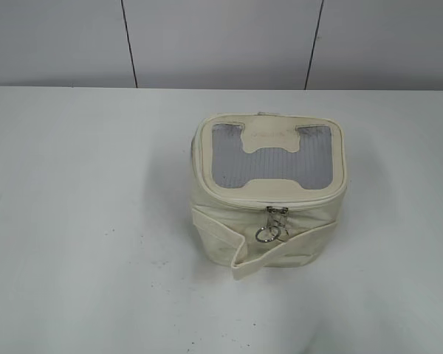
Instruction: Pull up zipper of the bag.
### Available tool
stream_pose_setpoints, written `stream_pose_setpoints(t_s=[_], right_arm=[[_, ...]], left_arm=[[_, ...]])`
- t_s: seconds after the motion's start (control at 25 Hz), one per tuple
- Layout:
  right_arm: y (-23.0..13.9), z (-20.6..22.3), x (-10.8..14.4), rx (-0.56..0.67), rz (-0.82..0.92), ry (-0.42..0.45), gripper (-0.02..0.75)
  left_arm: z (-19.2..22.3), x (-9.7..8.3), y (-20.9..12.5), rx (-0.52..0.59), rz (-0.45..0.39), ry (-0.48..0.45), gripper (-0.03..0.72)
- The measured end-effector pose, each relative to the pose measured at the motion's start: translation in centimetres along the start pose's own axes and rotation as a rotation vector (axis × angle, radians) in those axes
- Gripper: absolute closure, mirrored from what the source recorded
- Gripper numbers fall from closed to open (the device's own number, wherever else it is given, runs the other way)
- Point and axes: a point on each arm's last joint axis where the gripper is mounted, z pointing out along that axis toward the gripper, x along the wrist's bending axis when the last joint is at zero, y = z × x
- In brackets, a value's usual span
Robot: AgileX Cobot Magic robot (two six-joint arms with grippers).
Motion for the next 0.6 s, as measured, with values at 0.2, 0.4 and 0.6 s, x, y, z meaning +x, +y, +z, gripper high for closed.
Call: stream_pose_setpoints(t_s=[0.2, 0.4, 0.6], right_arm=[[0.0, 0.0, -0.3, -0.004, 0.092, -0.128, 0.197], [-0.3, -0.6, -0.2, -0.051, 0.109, -0.16, 0.197], [-1.2, -1.9, 0.1, -0.154, 0.1, -0.165, 0.2]], left_arm=[[-0.1, 0.1, -0.1, -0.013, -0.129, 0.217, 0.246], [-0.3, 0.2, -0.1, -0.021, -0.245, 0.413, 0.246], [-0.5, 0.1, -0.2, -0.037, -0.277, 0.473, 0.246]])
